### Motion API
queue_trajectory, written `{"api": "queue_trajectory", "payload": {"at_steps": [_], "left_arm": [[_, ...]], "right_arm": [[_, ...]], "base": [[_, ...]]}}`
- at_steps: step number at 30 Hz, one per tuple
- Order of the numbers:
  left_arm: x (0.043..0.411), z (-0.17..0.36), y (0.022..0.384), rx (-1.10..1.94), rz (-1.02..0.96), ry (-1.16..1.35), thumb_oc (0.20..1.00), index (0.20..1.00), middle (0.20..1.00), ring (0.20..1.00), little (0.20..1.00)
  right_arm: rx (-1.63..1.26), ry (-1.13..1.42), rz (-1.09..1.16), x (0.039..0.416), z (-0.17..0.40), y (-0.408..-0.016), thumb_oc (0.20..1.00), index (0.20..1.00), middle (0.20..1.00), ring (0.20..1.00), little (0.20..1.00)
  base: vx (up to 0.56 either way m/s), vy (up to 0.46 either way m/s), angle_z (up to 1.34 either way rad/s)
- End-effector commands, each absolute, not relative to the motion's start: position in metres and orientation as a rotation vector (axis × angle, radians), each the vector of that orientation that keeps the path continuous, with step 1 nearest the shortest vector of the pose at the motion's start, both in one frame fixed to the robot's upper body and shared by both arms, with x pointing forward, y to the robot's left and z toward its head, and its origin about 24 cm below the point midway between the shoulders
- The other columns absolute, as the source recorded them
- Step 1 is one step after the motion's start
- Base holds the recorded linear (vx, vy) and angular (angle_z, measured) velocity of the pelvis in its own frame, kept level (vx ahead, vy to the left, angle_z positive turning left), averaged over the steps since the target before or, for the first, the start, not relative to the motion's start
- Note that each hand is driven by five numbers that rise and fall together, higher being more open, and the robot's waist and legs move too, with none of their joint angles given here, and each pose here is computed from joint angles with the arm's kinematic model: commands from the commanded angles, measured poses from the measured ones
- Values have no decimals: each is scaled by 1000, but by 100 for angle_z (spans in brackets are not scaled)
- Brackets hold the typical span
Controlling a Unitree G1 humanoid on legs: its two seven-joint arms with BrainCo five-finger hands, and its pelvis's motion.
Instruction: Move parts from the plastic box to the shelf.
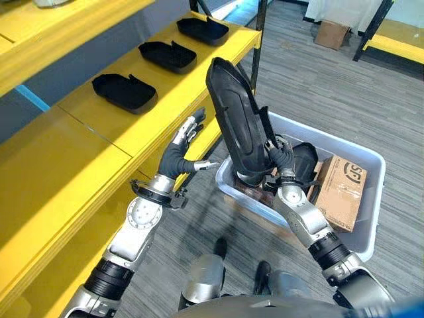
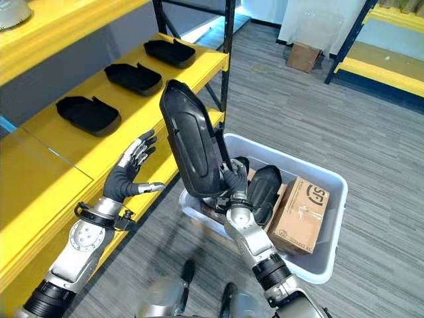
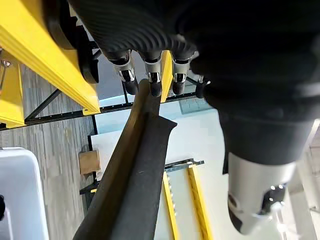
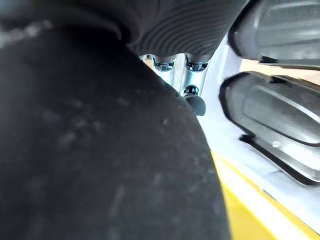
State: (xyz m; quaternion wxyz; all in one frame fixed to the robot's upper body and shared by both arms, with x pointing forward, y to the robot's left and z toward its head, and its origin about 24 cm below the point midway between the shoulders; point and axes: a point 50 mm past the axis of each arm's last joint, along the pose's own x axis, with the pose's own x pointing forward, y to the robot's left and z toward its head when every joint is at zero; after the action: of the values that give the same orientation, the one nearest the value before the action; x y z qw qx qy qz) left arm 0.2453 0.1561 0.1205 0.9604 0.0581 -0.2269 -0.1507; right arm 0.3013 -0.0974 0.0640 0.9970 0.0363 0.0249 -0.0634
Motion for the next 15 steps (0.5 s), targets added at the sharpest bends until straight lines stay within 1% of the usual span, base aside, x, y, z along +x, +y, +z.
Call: {"api": "queue_trajectory", "payload": {"at_steps": [1,2,4,6,7,10,11,12,13,15], "left_arm": [[251,167,139,90,-383,-700,1000,1000,1000,1000,1000],[251,166,137,90,-407,-696,1000,1000,1000,1000,1000],[257,168,122,81,-499,-695,1000,1000,1000,1000,1000],[258,170,115,64,-468,-709,1000,1000,1000,1000,1000],[258,170,114,57,-457,-715,1000,1000,1000,1000,1000],[257,172,115,44,-421,-727,1000,1000,1000,1000,1000],[256,172,117,33,-406,-728,1000,1000,1000,1000,1000],[255,170,122,1,-363,-714,1000,1000,1000,1000,1000],[258,168,120,-24,-362,-700,1000,1000,1000,1000,1000],[262,166,105,-12,-383,-681,1000,1000,1000,1000,1000]], "right_arm": [[127,-237,-71,322,129,-90,200,200,200,200,200],[128,-241,-88,323,130,-96,200,200,200,200,200],[126,-242,-154,314,128,-105,200,200,200,200,200],[90,-253,-122,318,131,-108,200,200,200,200,200],[70,-257,-108,320,133,-107,200,200,200,200,200],[29,-266,-74,324,138,-107,200,200,200,200,200],[8,-268,-58,325,138,-108,200,200,200,200,200],[-27,-256,-27,322,137,-106,200,200,200,200,200],[-51,-258,-28,319,136,-110,200,200,200,200,200],[-38,-220,-36,314,128,-114,200,200,200,200,200]], "base": [[-396,-167,97],[-208,-200,112],[-81,-146,218],[-116,152,253],[-111,247,96],[-80,316,-28],[-43,574,-33],[12,903,-20],[-21,927,10],[74,783,72]]}}
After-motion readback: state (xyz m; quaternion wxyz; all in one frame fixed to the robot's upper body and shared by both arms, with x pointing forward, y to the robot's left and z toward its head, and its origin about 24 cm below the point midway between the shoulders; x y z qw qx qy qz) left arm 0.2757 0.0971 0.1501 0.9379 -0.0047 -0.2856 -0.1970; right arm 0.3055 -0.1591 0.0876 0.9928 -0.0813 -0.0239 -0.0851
